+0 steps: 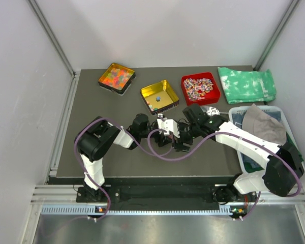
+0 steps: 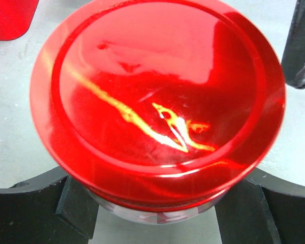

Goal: Pack the candies
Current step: Screw the bottle lid onto the packing bottle, then reset both arms

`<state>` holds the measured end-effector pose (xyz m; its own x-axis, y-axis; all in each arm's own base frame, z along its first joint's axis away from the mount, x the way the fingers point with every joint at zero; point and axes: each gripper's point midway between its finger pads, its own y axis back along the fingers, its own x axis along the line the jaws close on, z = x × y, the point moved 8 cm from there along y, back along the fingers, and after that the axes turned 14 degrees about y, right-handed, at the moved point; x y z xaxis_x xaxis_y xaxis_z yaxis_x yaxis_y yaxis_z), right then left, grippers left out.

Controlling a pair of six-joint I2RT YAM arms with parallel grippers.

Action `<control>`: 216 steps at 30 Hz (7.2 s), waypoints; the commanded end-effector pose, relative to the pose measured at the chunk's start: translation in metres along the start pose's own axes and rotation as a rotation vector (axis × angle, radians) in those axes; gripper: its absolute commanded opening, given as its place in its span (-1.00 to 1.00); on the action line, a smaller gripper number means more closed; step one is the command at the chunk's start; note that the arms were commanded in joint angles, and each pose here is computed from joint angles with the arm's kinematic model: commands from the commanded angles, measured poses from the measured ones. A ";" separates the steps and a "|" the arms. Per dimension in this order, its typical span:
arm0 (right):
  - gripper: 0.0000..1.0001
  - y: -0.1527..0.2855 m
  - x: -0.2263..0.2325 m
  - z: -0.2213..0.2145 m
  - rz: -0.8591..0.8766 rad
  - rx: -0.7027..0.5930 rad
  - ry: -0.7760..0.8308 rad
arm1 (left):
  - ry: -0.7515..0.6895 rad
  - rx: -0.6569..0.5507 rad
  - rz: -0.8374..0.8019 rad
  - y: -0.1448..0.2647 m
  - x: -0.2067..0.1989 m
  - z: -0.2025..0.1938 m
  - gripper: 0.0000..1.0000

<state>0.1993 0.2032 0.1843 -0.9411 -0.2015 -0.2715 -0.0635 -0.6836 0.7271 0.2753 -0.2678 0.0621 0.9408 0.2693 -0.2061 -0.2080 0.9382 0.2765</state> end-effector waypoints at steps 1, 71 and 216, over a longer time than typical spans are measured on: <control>0.51 0.018 0.001 0.011 -0.016 0.008 0.055 | 0.088 0.160 0.045 0.007 -0.001 -0.042 0.15; 0.86 0.011 -0.005 0.019 0.044 -0.085 0.031 | 0.091 0.164 0.046 0.006 0.000 -0.042 0.15; 0.98 0.156 -0.029 -0.044 -0.695 0.165 -0.476 | 0.214 0.145 0.266 0.125 0.019 0.093 0.98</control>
<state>0.2425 0.0814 0.2489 -0.7894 0.4772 -0.3861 -0.5974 -0.4526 0.6620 0.2935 -0.1834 0.1386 0.8151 0.4867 -0.3142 -0.3167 0.8285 0.4619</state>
